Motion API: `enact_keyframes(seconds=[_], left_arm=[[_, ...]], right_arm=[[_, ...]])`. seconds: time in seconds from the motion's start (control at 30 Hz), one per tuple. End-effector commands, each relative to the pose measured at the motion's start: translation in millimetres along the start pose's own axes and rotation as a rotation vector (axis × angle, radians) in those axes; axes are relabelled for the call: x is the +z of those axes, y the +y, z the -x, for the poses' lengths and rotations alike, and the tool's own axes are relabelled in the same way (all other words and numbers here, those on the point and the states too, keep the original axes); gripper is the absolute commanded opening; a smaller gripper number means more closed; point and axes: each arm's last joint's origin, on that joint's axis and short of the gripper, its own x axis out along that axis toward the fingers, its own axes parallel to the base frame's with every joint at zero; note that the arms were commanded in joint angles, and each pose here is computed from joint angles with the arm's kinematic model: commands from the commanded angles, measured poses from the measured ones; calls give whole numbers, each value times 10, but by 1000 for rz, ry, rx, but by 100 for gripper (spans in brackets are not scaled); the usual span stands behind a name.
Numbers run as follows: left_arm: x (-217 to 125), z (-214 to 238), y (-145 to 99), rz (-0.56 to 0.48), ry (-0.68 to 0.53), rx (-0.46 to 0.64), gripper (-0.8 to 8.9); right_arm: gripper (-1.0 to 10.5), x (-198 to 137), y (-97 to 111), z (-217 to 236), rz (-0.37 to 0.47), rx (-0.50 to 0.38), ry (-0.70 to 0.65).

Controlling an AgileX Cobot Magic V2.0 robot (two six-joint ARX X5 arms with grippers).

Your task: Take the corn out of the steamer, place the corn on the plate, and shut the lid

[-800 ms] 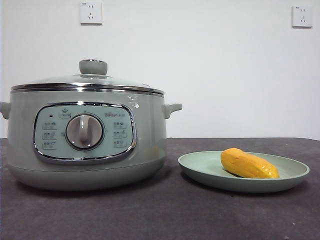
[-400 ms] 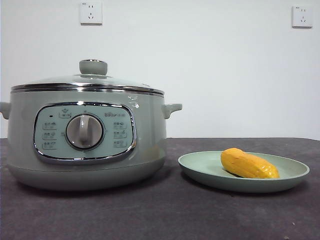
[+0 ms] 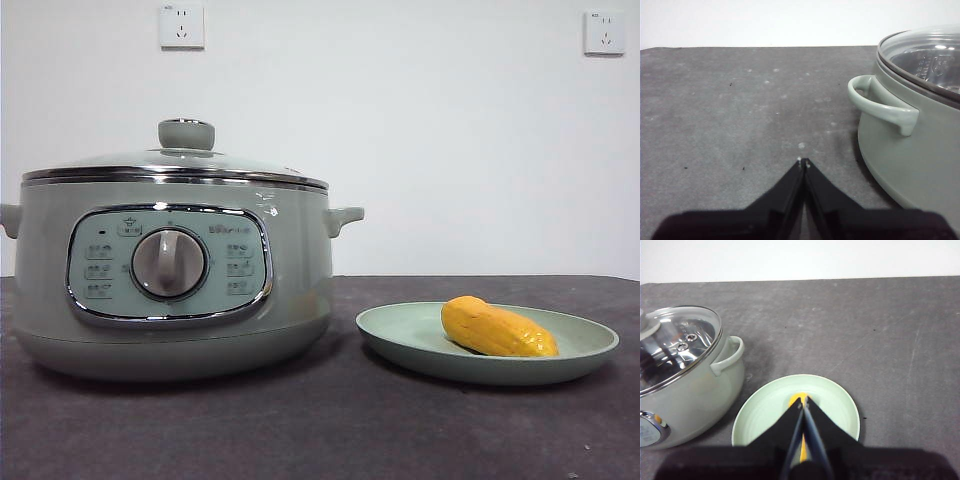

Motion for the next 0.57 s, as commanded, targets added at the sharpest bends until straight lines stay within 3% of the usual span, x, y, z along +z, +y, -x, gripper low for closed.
enact_keyframes(seconds=[0.03, 0.17, 0.27, 0.57], left_arm=[[-42, -14, 4, 5, 10, 4, -3], [-42, -14, 4, 5, 10, 4, -3], [-42, -14, 4, 5, 10, 4, -3], [-42, -14, 4, 5, 11, 4, -3]], right_arm=[[3, -20, -8, 35, 55, -6, -15], [3, -72, -63, 142, 123, -39, -61], [3, -175, -138, 170, 114, -95, -134], [3, -699, -308, -48, 147, -147, -366]])
